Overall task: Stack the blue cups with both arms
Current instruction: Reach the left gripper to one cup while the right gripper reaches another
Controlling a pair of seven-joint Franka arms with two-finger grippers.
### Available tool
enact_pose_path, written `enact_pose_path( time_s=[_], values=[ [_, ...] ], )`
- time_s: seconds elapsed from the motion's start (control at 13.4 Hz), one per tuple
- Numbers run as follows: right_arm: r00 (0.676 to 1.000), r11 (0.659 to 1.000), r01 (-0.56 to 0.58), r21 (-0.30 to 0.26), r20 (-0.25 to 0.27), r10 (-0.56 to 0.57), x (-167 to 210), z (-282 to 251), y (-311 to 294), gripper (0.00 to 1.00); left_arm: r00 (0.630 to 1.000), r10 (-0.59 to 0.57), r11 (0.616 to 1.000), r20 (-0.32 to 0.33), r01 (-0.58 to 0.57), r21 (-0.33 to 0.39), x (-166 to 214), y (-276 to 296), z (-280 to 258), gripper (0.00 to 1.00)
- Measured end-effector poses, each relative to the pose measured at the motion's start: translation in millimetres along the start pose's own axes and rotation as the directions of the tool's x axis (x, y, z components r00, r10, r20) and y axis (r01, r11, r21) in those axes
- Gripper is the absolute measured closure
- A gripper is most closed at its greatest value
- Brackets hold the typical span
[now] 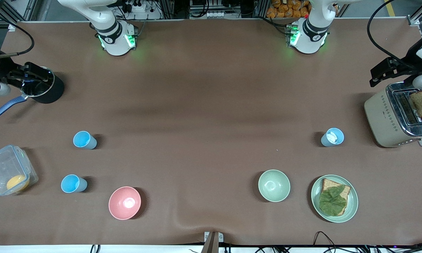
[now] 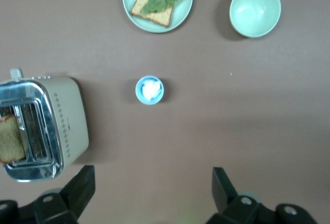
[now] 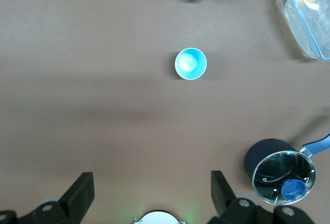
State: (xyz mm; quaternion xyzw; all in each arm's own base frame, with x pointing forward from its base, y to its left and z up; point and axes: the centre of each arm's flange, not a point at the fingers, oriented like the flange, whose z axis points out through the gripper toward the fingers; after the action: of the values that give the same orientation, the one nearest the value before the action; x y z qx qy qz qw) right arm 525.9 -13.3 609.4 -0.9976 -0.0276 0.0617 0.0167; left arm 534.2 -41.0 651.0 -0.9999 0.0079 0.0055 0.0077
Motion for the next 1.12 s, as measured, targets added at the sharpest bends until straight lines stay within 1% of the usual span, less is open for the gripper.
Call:
enact_pose_path(
  time_s=[0.3, 0.45, 0.6, 0.75, 0.82, 0.97, 1.12],
  values=[
    [1.000, 1.000, -0.002, -0.003, 0.000, 0.002, 0, 0, 0, 0.00, 1.000, -0.003, 1.000, 0.008, 0.003, 0.000, 0, -2, 0, 0.00],
    [1.000, 1.000, 0.002, -0.004, 0.000, -0.002, 0, 0, -2, 0.00, 0.999, -0.004, 1.000, 0.035, 0.004, 0.001, 13, -2, 19, 0.00],
    [1.000, 1.000, 0.002, -0.005, 0.000, -0.002, 0, 0, -3, 0.00, 0.998, -0.011, 1.000, 0.063, 0.011, 0.003, 40, -4, 69, 0.00],
    [1.000, 1.000, 0.002, -0.005, 0.004, -0.002, 1, 1, -3, 0.00, 0.997, -0.027, 1.000, 0.071, 0.027, 0.003, 64, -12, 142, 0.00],
    [1.000, 1.000, 0.001, -0.005, 0.007, -0.001, 2, 3, -2, 0.00, 0.997, -0.045, 0.999, 0.064, 0.045, 0.002, 69, -22, 182, 0.00],
    [1.000, 1.000, -0.005, -0.005, 0.013, 0.005, 4, 6, 1, 0.00, 0.996, -0.077, 0.997, 0.038, 0.077, 0.000, 65, -43, 251, 0.00],
    [1.000, 1.000, -0.009, -0.005, 0.027, 0.009, 11, 15, 4, 0.00, 0.996, -0.092, 0.996, 0.015, 0.092, -0.003, 55, -51, 299, 0.00]
  ],
)
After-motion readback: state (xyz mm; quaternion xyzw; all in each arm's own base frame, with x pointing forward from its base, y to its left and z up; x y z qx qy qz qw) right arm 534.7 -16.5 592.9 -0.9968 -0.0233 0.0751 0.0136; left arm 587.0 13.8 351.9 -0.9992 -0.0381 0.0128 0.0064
